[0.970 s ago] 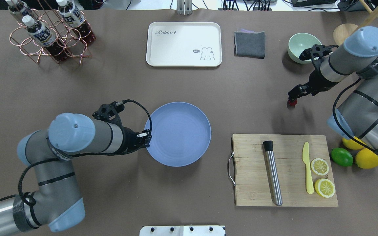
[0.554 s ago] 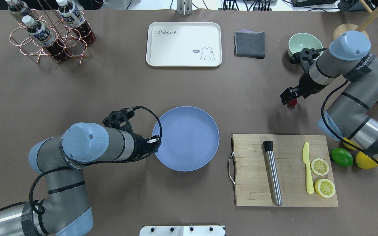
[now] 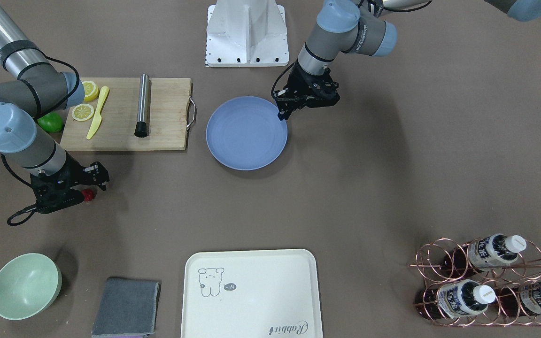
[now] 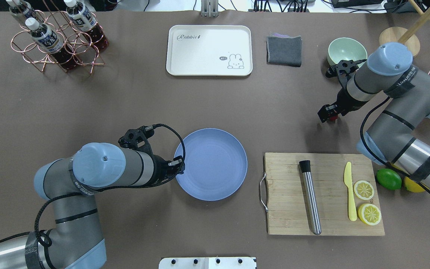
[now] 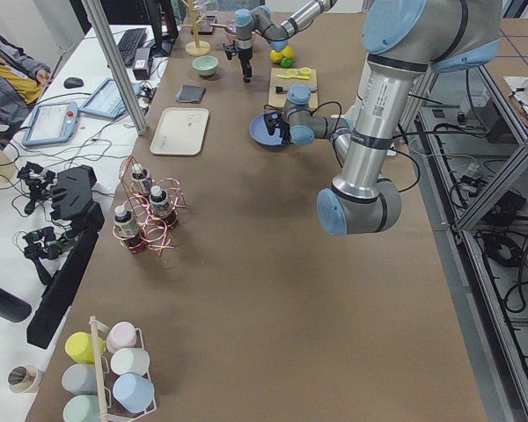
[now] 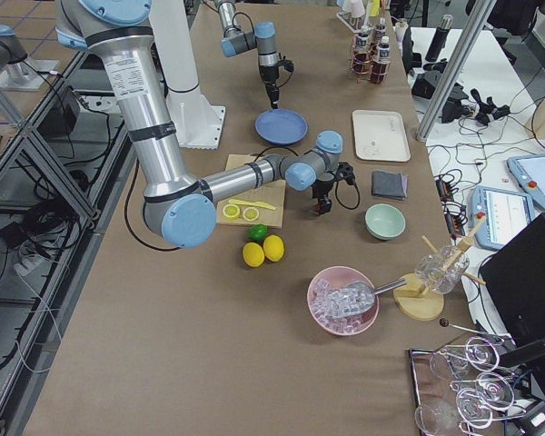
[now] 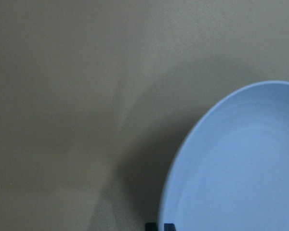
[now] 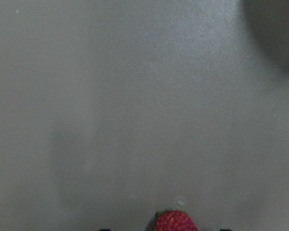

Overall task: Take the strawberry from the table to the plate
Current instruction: 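Slide the plate inward with left gripper while right gripper grasps the strawberry, then carry the strawberry over the blue plate with the right gripper while the left arm withdraws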

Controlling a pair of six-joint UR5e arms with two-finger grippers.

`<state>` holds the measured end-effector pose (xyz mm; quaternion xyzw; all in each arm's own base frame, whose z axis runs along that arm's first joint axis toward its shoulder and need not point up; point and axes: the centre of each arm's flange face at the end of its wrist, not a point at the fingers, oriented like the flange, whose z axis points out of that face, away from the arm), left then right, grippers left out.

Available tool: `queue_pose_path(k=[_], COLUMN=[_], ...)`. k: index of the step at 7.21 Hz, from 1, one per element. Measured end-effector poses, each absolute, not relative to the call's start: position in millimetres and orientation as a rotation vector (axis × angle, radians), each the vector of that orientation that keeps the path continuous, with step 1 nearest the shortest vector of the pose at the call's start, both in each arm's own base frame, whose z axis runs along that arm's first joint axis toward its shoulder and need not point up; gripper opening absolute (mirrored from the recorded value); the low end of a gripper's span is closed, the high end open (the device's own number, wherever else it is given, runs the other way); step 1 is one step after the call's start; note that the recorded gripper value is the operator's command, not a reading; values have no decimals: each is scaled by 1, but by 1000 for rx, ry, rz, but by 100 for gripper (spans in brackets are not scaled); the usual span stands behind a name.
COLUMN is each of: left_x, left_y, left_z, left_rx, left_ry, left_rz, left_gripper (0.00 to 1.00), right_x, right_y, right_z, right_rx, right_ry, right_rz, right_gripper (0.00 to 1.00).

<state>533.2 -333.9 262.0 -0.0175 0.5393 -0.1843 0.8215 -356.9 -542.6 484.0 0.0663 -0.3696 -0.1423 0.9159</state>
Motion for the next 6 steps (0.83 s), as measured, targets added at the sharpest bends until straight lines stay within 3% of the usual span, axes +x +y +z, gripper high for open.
queue_pose_path(k=[3, 6], left_x=[527, 472], left_y=[-337, -362], left_z=[258, 290], left_rx=[-33, 38], left_ry=[1156, 1122], left_rz=[-392, -323], left_gripper=[83, 84], right_x=[-356, -385], right_y=[-547, -545], right_z=[469, 389], right_rx=[146, 141], right_ry=[-783, -887], right_rz=[-291, -204], right_gripper=[0, 0])
